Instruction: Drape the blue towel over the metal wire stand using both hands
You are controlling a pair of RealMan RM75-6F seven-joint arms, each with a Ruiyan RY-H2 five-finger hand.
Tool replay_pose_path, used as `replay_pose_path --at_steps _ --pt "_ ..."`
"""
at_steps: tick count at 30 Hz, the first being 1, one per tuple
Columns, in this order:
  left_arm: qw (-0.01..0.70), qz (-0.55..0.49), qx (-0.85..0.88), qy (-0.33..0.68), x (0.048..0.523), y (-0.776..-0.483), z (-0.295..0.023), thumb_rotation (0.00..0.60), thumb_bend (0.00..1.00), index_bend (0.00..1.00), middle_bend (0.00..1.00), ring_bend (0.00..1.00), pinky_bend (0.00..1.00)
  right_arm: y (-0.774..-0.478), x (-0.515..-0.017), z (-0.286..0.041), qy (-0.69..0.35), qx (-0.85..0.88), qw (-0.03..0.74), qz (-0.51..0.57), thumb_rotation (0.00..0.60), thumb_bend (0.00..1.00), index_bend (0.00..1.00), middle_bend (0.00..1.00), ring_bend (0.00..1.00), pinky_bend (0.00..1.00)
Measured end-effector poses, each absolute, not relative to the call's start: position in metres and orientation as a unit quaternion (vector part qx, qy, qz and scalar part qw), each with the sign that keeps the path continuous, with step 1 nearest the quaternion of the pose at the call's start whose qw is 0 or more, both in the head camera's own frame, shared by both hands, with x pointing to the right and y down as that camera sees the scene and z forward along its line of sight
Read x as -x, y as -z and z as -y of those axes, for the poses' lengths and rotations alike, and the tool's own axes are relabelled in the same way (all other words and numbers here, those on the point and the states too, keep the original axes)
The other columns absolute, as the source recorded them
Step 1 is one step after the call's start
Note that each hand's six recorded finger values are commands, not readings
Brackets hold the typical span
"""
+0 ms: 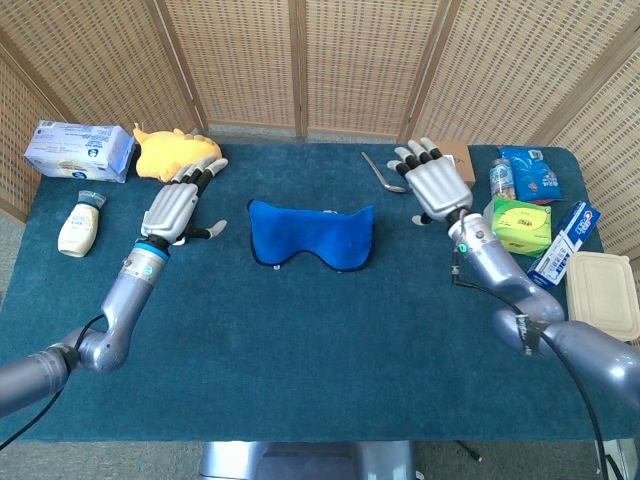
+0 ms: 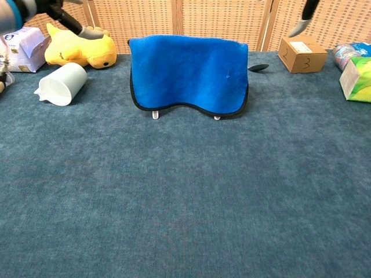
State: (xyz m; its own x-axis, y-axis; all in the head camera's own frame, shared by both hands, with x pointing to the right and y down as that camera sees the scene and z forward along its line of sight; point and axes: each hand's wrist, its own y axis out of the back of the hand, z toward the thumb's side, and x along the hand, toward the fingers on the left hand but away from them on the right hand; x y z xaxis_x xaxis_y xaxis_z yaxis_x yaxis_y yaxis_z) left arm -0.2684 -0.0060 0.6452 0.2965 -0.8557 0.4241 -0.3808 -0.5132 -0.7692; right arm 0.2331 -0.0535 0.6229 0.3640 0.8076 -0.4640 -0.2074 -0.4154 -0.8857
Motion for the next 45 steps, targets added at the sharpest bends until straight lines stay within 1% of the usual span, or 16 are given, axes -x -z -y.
replay_pose_path --at_steps 5,11,15,19,25,29,32,37,41,45 --pt "0.266 -0.420 0.752 0.434 0.290 -0.632 -0.010 0.600 0.39 0.10 0.00 0.00 0.00 -0.609 -0.258 0.048 -0.511 0.663 0.482 0.257 0.600 0.00 0.24 0.13 0.00 0.00" --pt "0.250 -0.433 0.744 0.443 0.323 -0.613 -0.039 0.600 0.39 0.12 0.00 0.00 0.00 -0.590 -0.285 0.029 -0.490 0.676 0.461 0.300 0.600 0.00 0.25 0.15 0.00 0.00" --pt "0.247 -0.440 0.728 0.465 0.356 -0.599 -0.074 0.600 0.39 0.12 0.01 0.00 0.00 -0.573 -0.308 0.000 -0.475 0.682 0.448 0.330 0.600 0.00 0.27 0.15 0.00 0.00" --pt "0.254 -0.448 0.709 0.482 0.387 -0.575 -0.116 0.600 0.39 0.13 0.01 0.00 0.00 -0.556 -0.326 -0.031 -0.470 0.683 0.432 0.355 0.600 0.00 0.28 0.15 0.01 0.00" --pt "0.272 -0.437 0.689 0.511 0.415 -0.551 -0.170 0.600 0.39 0.14 0.02 0.00 0.00 -0.537 -0.352 -0.076 -0.486 0.672 0.412 0.377 0.600 0.00 0.27 0.15 0.01 0.01" --pt "0.294 -0.428 0.670 0.530 0.427 -0.538 -0.195 0.600 0.39 0.14 0.02 0.00 0.00 -0.531 -0.368 -0.105 -0.510 0.665 0.393 0.379 0.600 0.00 0.27 0.15 0.01 0.01" --pt "0.297 -0.422 0.656 0.551 0.436 -0.533 -0.220 0.600 0.39 0.14 0.02 0.00 0.00 -0.527 -0.382 -0.125 -0.531 0.656 0.380 0.380 0.600 0.00 0.27 0.15 0.01 0.01" --pt "0.279 -0.406 0.643 0.587 0.447 -0.534 -0.258 0.600 0.39 0.14 0.02 0.00 0.00 -0.524 -0.403 -0.154 -0.566 0.637 0.358 0.382 0.600 0.00 0.25 0.14 0.01 0.01" --pt "0.262 -0.403 0.636 0.604 0.452 -0.536 -0.278 0.600 0.39 0.14 0.02 0.00 0.00 -0.524 -0.417 -0.176 -0.596 0.617 0.345 0.381 0.600 0.00 0.23 0.14 0.01 0.01" --pt "0.261 -0.398 0.628 0.616 0.457 -0.535 -0.287 0.600 0.39 0.14 0.06 0.00 0.00 -0.522 -0.430 -0.196 -0.621 0.598 0.327 0.387 0.600 0.00 0.23 0.14 0.01 0.01"
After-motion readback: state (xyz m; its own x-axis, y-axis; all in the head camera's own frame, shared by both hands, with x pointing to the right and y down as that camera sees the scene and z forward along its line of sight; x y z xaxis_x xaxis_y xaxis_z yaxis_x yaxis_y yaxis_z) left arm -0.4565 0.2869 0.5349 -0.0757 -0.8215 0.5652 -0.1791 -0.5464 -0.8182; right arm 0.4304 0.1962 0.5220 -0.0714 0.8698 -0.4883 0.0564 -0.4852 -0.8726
